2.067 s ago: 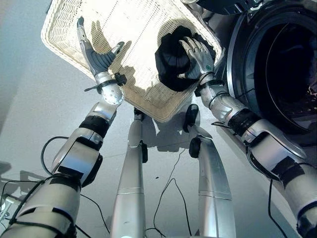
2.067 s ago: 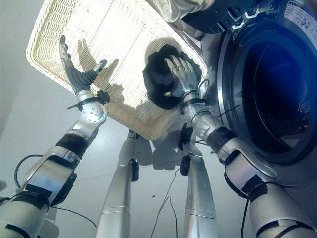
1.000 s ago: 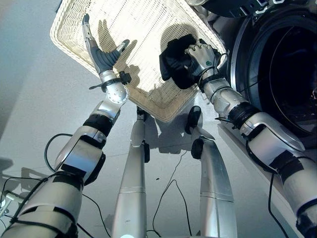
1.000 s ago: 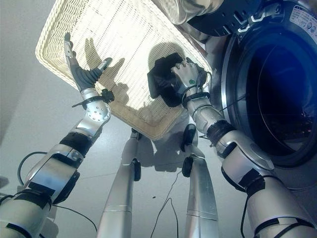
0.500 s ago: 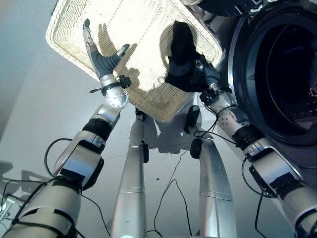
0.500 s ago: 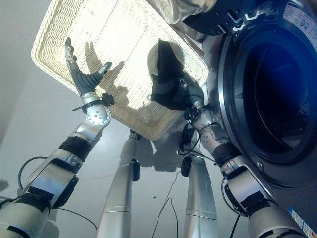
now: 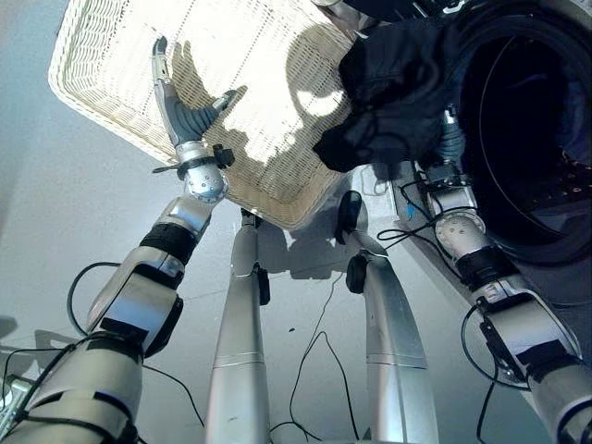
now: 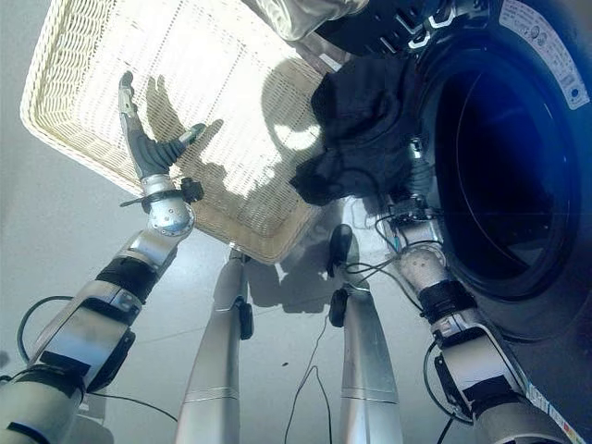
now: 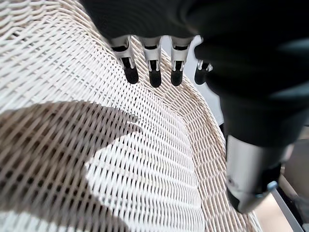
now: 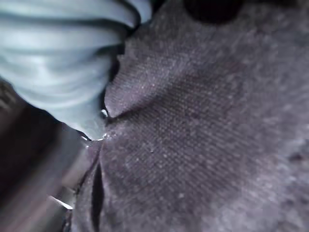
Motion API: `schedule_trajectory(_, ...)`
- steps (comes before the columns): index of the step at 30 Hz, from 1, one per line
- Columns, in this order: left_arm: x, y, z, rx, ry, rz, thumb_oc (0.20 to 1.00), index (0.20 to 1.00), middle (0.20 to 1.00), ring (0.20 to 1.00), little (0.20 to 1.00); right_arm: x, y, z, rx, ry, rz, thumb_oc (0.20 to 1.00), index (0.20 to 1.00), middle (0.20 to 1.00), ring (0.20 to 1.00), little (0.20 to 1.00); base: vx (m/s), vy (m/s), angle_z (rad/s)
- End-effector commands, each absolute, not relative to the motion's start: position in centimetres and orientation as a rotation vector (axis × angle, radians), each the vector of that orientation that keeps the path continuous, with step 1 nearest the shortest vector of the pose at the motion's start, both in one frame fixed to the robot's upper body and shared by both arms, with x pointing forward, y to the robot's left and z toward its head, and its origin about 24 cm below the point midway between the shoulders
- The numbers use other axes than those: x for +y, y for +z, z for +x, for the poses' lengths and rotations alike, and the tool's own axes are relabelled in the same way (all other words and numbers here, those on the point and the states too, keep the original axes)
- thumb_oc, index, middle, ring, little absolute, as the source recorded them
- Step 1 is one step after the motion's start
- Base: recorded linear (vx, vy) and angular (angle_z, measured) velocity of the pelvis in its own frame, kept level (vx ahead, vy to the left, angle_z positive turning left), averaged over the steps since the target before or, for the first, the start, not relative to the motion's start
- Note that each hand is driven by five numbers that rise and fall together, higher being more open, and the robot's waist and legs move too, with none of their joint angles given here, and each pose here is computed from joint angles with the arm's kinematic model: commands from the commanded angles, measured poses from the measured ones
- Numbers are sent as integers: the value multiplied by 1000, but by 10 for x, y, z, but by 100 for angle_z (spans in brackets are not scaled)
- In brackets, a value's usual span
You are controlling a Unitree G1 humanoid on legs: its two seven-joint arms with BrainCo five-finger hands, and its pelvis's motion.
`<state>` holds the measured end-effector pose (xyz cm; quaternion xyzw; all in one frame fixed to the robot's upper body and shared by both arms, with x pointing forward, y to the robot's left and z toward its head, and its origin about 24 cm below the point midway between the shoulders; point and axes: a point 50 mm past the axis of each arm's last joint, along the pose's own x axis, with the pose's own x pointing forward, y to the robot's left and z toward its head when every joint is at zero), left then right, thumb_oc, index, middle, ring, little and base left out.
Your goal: Put the clothes into the washing machine.
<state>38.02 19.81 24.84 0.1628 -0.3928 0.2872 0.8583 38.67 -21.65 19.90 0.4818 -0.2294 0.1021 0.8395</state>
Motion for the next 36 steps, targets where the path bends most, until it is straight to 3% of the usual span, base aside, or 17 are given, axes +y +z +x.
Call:
schedule_trajectory(1,212,255,374,-899,634,321,1000,1000,1000,1000,1000,-269,190,376,-609,63,1141,200,200,200,200,200,0,0,0)
schedule_trajectory(5,216,255,374,-900,641,322,1000,1000,1000,1000,1000,-295,175,372,-589,-78,1189,200,200,200,200,200,2,-3,-1)
schedule_trajectory(12,209,252,376,-900,628,328,1000,1000,1000,1000,1000,-341,163,361,-453,-617,1164,200,200,200,200,200,3,-4,-1)
schedule_trajectory(15,211,242,373,-897,627,340,1000,1000,1000,1000,1000,-374,200,342,-572,-823,1139,200,200,200,200,200,10,-38,-1)
schedule_trajectory(17,215,228,367,-895,631,364,1000,1000,1000,1000,1000,-404,231,310,-790,-1051,1119,200,200,200,200,200,-3,-72,-1)
schedule_trajectory(21,227,230,361,-893,655,386,1000,1000,1000,1000,1000,-416,274,274,-1021,-1214,1070,200,200,200,200,200,-32,-53,-7)
schedule_trajectory(23,235,237,361,-893,660,396,1000,1000,1000,1000,1000,-418,288,264,-1070,-1244,1029,507,507,507,507,507,-36,-34,-8)
schedule_trajectory(24,241,244,361,-894,665,409,1000,1000,1000,1000,1000,-425,296,254,-1093,-1260,991,912,912,912,912,912,-33,-37,-7)
schedule_trajectory(25,246,249,361,-895,665,422,1000,1000,1000,1000,1000,-432,301,247,-1107,-1267,969,1000,1000,1000,1000,1000,-27,-41,-6)
schedule_trajectory(32,248,262,364,-900,631,447,1000,1000,1000,1000,1000,-452,296,241,-1019,-1315,897,1000,1000,1000,1000,1000,14,-11,1)
schedule_trajectory(36,237,257,368,-890,601,448,1000,1000,1000,1000,1000,-442,290,263,-719,-1441,528,1000,1000,1000,1000,1000,31,-11,4)
